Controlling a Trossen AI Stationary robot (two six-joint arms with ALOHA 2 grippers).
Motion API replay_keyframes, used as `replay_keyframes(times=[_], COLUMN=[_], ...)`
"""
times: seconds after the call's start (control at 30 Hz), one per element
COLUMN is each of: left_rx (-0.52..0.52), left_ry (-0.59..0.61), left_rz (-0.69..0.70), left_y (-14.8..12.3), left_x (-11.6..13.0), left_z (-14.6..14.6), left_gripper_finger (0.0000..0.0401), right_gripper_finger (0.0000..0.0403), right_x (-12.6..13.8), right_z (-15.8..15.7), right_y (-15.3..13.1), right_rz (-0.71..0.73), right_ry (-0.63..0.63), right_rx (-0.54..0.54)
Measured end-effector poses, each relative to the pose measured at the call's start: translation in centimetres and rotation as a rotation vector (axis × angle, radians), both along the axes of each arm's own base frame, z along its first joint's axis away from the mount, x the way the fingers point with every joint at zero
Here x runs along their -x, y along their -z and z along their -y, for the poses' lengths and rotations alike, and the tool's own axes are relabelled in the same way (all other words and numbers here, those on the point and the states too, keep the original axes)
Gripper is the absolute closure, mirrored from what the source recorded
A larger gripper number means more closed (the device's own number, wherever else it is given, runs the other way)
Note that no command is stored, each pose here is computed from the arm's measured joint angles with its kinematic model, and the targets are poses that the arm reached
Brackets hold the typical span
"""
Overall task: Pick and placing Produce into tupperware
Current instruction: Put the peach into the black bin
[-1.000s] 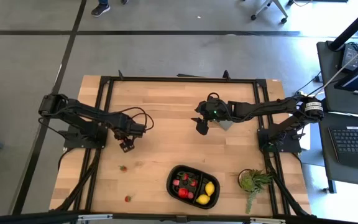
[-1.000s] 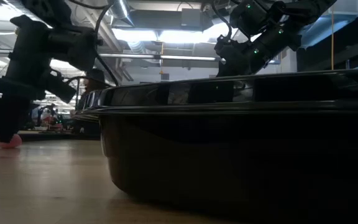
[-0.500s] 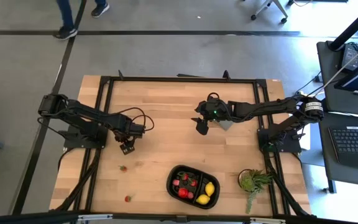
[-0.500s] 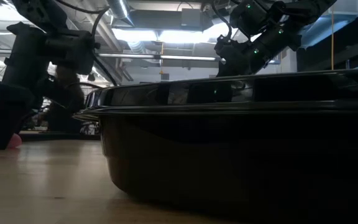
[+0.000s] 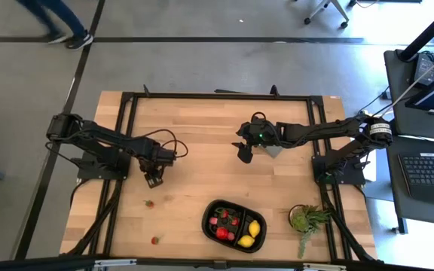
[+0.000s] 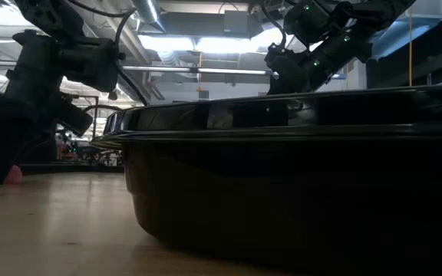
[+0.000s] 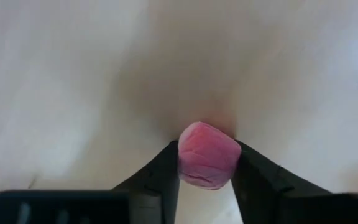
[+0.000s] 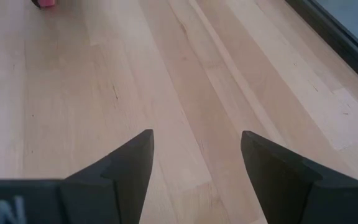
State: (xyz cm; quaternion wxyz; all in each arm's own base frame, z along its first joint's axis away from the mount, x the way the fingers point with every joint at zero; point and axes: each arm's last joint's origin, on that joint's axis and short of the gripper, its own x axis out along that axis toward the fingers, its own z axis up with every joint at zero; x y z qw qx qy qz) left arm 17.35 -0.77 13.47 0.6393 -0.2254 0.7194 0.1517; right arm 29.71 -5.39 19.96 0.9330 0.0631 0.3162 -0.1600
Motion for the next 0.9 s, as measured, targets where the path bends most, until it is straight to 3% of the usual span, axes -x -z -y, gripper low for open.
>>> replay_keyframes(times=[0.23,0.4,0.5,0.6,0.73,0.9], left_rx=[0.281,0.385,0.334,0.175,-0.021,-0.073], left_ry=[0.15,0.29,0.408,0.531,0.616,0.729], left_rz=[0.222,0.582,0.792,0.933,1.05,1.074], left_y=[-0.8,-2.9,-4.7,-6.3,-7.9,-7.1], left_x=[-2.1,-5.7,-7.6,-8.9,-10.5,-12.8], left_z=[0.9,1.7,2.3,3.2,4.6,6.5], left_gripper_finger=[0.0321,0.0312,0.0314,0.0322,0.0321,0.0308], right_gripper_finger=[0.016,0.0159,0.0159,0.0159,0.0159,0.0159], right_x=[0.0,-0.1,-0.2,-0.2,-0.2,-0.2], right_z=[0.0,0.0,0.0,0.0,0.0,0.0], right_y=[0.0,-0.1,-0.2,-0.3,-0.3,-0.3], right_rz=[-0.004,0.009,0.02,0.022,0.022,0.024], right_ry=[-0.01,-0.016,-0.021,-0.031,-0.03,-0.03], right_rx=[0.013,0.023,0.033,0.045,0.044,0.044])
